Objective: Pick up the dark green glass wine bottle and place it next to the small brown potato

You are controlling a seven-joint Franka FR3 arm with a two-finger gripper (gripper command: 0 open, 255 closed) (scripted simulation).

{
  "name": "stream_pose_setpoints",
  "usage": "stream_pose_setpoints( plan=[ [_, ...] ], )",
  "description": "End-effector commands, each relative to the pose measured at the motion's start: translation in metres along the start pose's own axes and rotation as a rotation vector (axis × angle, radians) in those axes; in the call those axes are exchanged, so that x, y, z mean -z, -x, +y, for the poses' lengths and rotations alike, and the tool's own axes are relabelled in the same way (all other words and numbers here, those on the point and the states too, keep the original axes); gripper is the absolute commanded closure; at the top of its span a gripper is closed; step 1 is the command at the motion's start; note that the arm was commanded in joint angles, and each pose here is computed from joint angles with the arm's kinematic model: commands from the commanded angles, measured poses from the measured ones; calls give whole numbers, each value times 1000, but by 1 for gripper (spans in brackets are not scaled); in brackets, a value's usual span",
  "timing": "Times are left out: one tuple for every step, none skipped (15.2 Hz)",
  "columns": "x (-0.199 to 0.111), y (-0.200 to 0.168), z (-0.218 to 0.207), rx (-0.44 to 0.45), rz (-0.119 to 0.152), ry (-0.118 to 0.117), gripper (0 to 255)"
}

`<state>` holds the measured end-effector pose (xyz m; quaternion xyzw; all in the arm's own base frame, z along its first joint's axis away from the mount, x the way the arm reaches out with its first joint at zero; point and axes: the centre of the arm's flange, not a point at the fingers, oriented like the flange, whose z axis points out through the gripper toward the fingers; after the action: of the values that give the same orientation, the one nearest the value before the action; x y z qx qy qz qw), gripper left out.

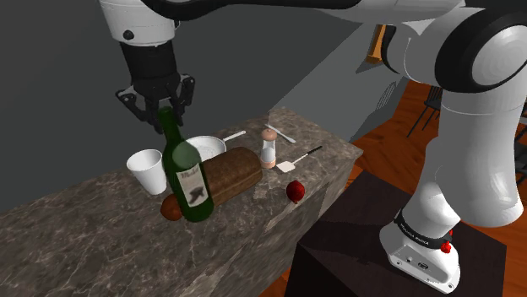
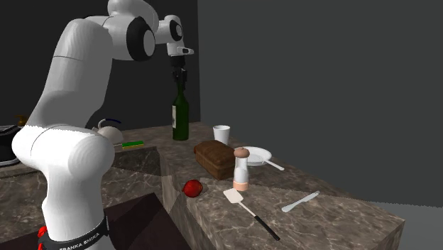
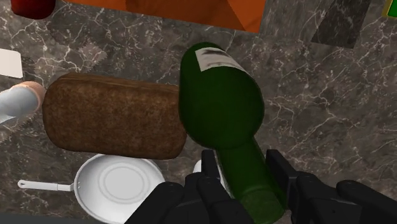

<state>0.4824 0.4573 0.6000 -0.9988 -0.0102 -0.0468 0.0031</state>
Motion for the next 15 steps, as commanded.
stream_pose_setpoints(
  plan=[
    [-10,1,-4,-1,1,-1,255],
    [-15,1,-4,-1,1,-1,255],
    [-20,2,-4,-1,1,-1,255],
    [-25,2,-4,-1,1,-1,255],
    [-31,3,-4,-1,1,-1,255],
    [-36,3,-4,-1,1,-1,255],
    [-41,4,-4,-1,1,-1,255],
    [-46,4,-4,-1,1,-1,255],
    [-52,5,-4,-1,1,-1,255],
    [-57,5,-4,-1,1,-1,255],
    [-62,5,-4,-1,1,-1,255],
    [-68,6,-4,-1,1,-1,255],
    [-73,6,-4,-1,1,-1,255],
    [-78,7,-4,-1,1,-1,255],
    [-83,7,-4,-1,1,-1,255]
  ],
)
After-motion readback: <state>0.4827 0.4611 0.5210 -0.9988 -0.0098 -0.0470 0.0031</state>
